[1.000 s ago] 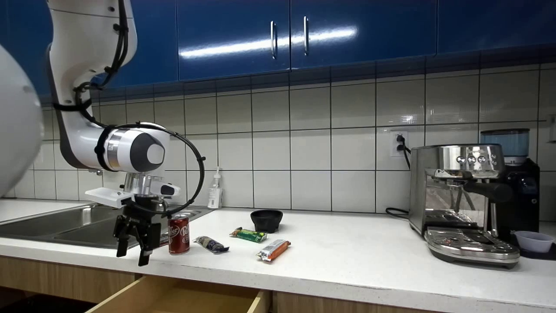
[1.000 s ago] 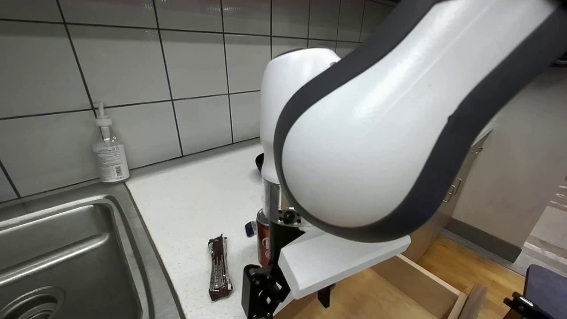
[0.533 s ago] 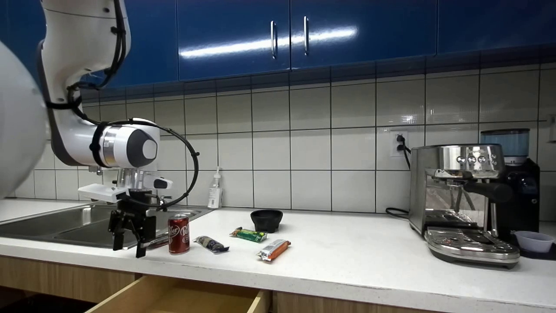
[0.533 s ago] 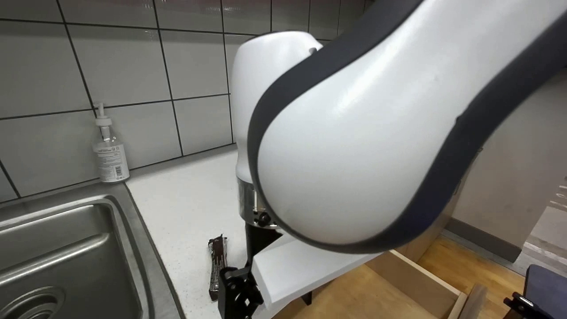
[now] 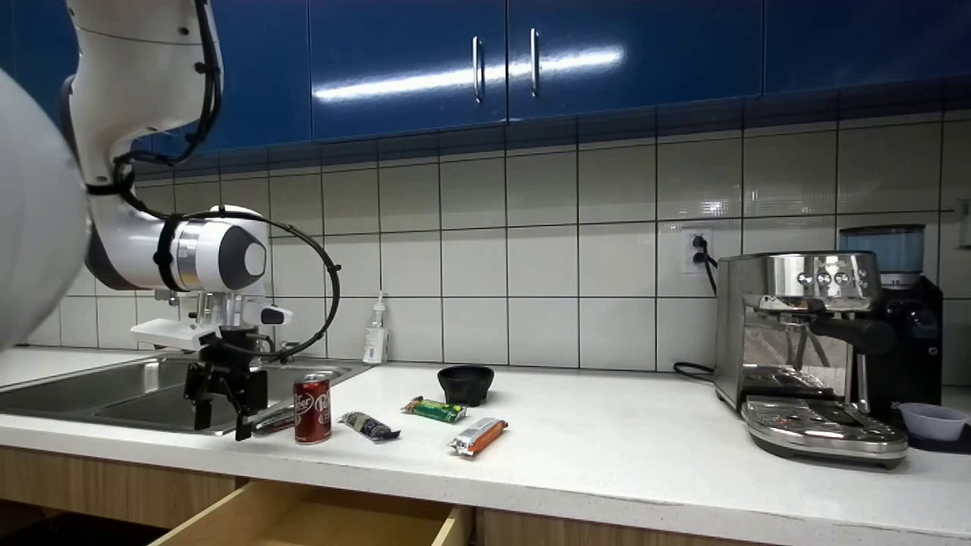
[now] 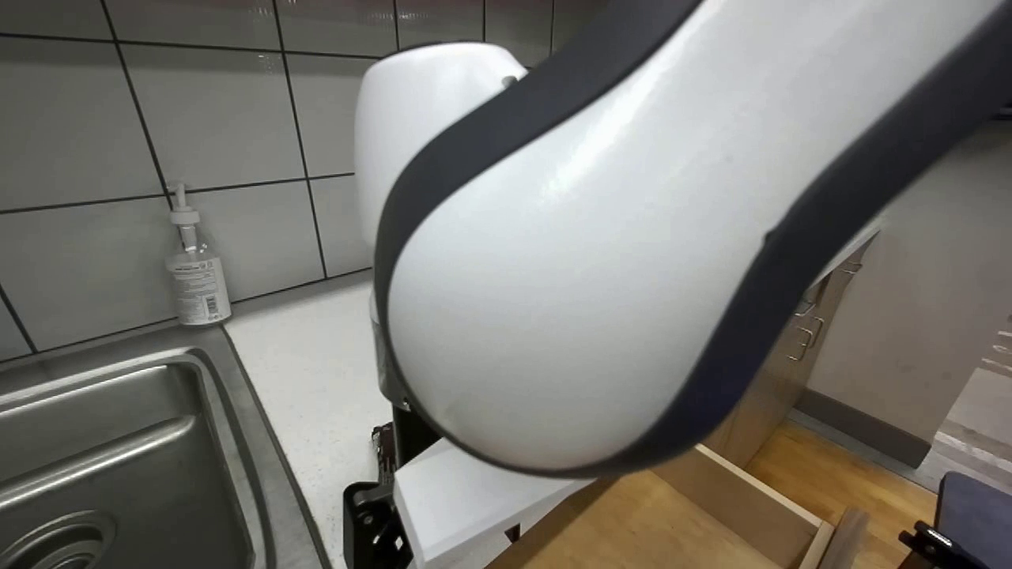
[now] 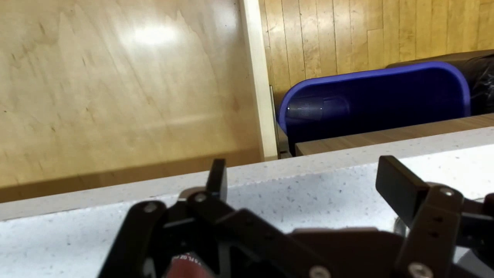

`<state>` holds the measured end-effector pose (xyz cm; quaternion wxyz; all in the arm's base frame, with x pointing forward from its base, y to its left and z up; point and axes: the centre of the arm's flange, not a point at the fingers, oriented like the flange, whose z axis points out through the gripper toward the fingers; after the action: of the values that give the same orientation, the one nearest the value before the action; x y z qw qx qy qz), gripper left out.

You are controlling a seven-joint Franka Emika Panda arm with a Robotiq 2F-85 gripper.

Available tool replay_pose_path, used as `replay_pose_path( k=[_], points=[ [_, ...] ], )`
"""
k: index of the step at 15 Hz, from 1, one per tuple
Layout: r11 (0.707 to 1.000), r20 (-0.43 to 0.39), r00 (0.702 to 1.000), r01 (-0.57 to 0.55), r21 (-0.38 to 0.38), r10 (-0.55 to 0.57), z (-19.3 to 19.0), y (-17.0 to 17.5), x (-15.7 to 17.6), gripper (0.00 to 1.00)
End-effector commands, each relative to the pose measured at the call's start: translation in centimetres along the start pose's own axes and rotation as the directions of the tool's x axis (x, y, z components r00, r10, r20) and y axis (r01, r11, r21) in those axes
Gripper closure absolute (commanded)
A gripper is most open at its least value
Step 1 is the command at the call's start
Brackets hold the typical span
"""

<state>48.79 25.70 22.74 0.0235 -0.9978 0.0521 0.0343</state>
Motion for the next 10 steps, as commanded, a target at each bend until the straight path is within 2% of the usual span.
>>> replay_pose_path(
  k=[1, 4, 10],
  points=[
    [1.0, -0.04, 0.999, -0.015, -0.021, 0.014, 0.0, -1.3, 1.8, 0.0],
    [0.999, -0.072, 0.997, -0.028, -0.034, 0.025, 0.5, -1.2, 3.3, 0.0],
    [1.0, -0.083, 0.996, -0.024, -0.019, 0.022, 1.0, -2.0, 5.1, 0.0]
  ],
)
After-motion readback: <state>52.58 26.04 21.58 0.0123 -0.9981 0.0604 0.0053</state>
